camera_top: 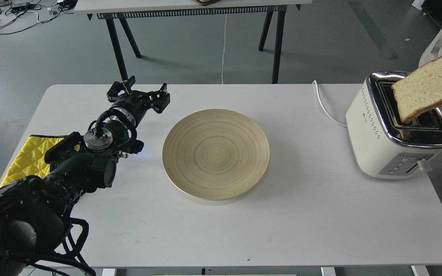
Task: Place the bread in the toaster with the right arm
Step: 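Lower the bread into the toaster slot and open the right gripper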
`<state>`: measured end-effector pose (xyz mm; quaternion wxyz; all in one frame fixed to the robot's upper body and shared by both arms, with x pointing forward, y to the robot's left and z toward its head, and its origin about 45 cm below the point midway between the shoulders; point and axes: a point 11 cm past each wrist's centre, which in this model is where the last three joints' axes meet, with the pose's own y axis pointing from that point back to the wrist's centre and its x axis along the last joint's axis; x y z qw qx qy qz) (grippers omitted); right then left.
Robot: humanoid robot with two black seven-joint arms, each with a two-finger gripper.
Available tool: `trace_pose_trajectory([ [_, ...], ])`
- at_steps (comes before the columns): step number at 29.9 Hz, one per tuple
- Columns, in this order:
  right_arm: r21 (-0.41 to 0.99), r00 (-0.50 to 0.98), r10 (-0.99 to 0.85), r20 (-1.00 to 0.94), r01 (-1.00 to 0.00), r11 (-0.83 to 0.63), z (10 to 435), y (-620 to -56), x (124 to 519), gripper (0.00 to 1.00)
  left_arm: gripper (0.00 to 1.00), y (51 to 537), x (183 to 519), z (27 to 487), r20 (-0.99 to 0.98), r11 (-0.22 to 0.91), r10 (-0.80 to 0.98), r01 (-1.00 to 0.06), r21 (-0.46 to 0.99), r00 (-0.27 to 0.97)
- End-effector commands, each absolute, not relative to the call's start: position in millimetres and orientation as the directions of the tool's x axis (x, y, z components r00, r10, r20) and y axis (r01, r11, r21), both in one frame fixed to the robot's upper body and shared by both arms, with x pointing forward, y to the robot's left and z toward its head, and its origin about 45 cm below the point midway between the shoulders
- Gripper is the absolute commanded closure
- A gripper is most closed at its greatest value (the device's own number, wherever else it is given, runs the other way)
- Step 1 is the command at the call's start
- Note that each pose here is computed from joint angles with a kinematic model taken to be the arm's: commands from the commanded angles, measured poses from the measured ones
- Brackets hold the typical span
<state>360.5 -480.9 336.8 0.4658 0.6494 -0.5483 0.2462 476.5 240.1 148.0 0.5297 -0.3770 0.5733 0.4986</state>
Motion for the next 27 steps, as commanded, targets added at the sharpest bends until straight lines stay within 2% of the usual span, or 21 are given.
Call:
trace_pose_trajectory([
  [1,0.345,0.286,-0.482,0.828,-0.938,0.037,331,-481,359,0.86,0.00,240,477,148,-0.983,0.219,0.095,-0.960,0.172,-0.155],
  [16,0.380,0.333,-0.457,0.825,-0.925,0.012,306,-463,365,0.85,0.00,240,477,148,-0.983,0.220,0.097,-0.960,0.172,-0.154],
  [20,0.383,0.338,-0.453,0.825,-0.924,0.007,302,-459,366,0.82,0.00,240,477,148,-0.983,0.220,0.097,-0.960,0.172,-0.154],
  [23,0.375,0.330,-0.447,0.831,-0.927,0.013,298,-457,367,0.59,0.00,241,477,148,-0.983,0.218,0.096,-0.961,0.172,-0.154],
  [24,0.370,0.327,-0.443,0.835,-0.929,0.013,297,-456,368,0.43,0.00,240,477,148,-0.983,0.219,0.095,-0.960,0.172,-0.155],
  [25,0.364,0.322,-0.443,0.836,-0.931,0.011,298,-454,369,0.34,0.00,240,477,148,-0.983,0.219,0.095,-0.960,0.172,-0.155],
  [26,0.360,0.320,-0.442,0.838,-0.933,0.006,298,-452,371,0.30,0.00,240,477,148,-0.983,0.219,0.095,-0.960,0.172,-0.155],
  [27,0.355,0.316,-0.441,0.840,-0.935,0.006,299,-451,371,0.18,0.00,240,477,148,-0.983,0.219,0.095,-0.960,0.172,-0.155],
])
